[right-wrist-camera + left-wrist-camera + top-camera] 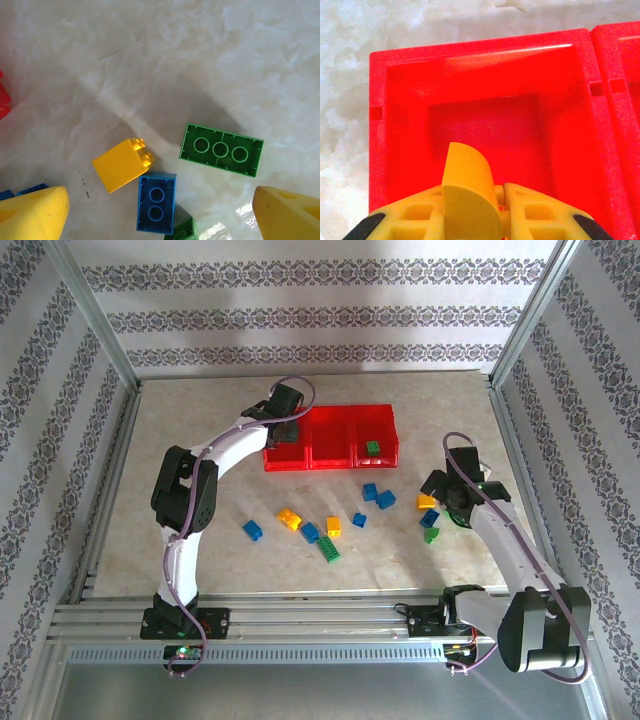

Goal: Sort the legos into containers by color
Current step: Place the lego in the container.

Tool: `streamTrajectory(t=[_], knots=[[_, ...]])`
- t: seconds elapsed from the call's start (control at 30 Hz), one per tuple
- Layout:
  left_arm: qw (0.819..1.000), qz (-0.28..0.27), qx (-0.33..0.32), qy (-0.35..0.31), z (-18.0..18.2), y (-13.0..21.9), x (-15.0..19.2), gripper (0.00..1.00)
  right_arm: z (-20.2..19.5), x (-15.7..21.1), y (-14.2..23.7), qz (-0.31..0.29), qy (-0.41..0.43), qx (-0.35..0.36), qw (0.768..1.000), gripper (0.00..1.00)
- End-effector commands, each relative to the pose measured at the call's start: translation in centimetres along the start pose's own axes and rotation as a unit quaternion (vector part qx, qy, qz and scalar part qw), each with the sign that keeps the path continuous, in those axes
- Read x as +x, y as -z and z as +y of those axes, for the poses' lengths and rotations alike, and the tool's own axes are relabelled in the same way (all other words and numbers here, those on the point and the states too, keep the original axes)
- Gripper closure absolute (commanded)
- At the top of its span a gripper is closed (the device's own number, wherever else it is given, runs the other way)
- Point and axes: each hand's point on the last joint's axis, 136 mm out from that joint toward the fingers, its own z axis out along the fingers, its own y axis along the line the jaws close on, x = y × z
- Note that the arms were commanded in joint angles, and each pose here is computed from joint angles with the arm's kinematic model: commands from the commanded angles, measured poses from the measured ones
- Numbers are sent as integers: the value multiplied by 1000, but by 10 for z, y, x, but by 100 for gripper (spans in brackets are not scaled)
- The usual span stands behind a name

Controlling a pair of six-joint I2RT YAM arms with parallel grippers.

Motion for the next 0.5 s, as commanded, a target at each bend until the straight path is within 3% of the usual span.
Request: streamTrajectory(t=[0.0, 0.47], knots=[[1000, -13, -1, 12, -7, -5, -5, 75, -3, 5, -7, 13, -4, 2, 1000, 7], [1000, -19, 8, 14, -11, 1, -9, 63, -11, 12, -13, 26, -14, 6, 1000, 11]])
